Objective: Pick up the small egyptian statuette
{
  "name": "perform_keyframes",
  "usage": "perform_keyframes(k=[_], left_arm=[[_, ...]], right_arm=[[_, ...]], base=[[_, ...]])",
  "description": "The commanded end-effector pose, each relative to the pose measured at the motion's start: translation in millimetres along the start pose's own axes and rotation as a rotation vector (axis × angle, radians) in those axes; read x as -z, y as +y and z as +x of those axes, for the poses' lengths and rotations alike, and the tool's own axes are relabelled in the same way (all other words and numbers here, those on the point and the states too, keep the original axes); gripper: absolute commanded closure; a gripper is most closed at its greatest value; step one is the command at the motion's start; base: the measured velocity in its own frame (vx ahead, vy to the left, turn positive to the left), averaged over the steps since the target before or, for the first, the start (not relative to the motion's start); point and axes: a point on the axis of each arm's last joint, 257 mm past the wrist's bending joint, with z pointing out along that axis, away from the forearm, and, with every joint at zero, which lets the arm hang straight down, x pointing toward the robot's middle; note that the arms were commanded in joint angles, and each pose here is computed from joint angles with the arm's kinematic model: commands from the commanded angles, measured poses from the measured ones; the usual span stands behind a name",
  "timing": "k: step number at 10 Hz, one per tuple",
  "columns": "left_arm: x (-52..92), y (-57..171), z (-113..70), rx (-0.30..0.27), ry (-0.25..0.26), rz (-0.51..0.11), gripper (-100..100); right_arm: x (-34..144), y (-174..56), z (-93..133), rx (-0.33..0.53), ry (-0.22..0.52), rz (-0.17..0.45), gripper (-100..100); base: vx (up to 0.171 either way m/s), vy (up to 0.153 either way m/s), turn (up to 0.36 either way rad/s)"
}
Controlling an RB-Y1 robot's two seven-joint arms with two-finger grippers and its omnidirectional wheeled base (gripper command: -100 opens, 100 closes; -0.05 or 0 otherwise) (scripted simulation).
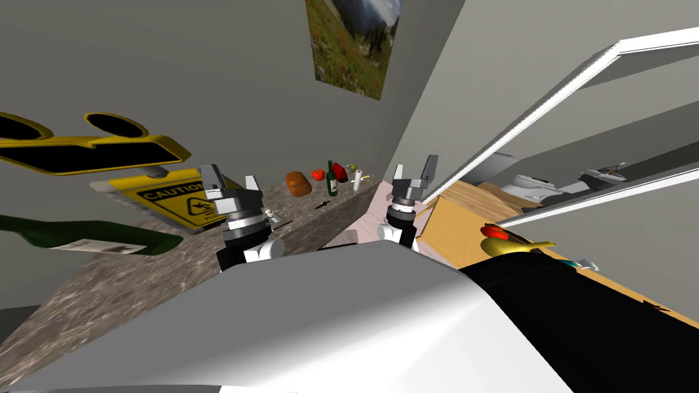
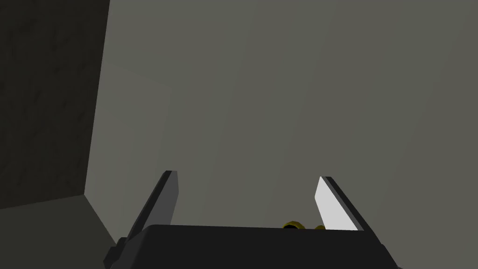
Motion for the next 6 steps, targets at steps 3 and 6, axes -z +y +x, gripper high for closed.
perform_keyframes(k=[3, 6], left_arm=[[-5.4, 14.9, 0.7, -0.024, 0.069, -0.056, -100], [-11.1, 28.4, -4.5, -0.03, 0.093, -0.108, -100]], right_arm=[[0.0, 0.0, 0.0, 0.0, 0.0, 0.0, 0], [0.0, 0.0, 0.0, 0.0, 0.0, 0.0, 0]], base=[[0.014, -0.045, 0.037], [0.026, -0.07, 0.04]])
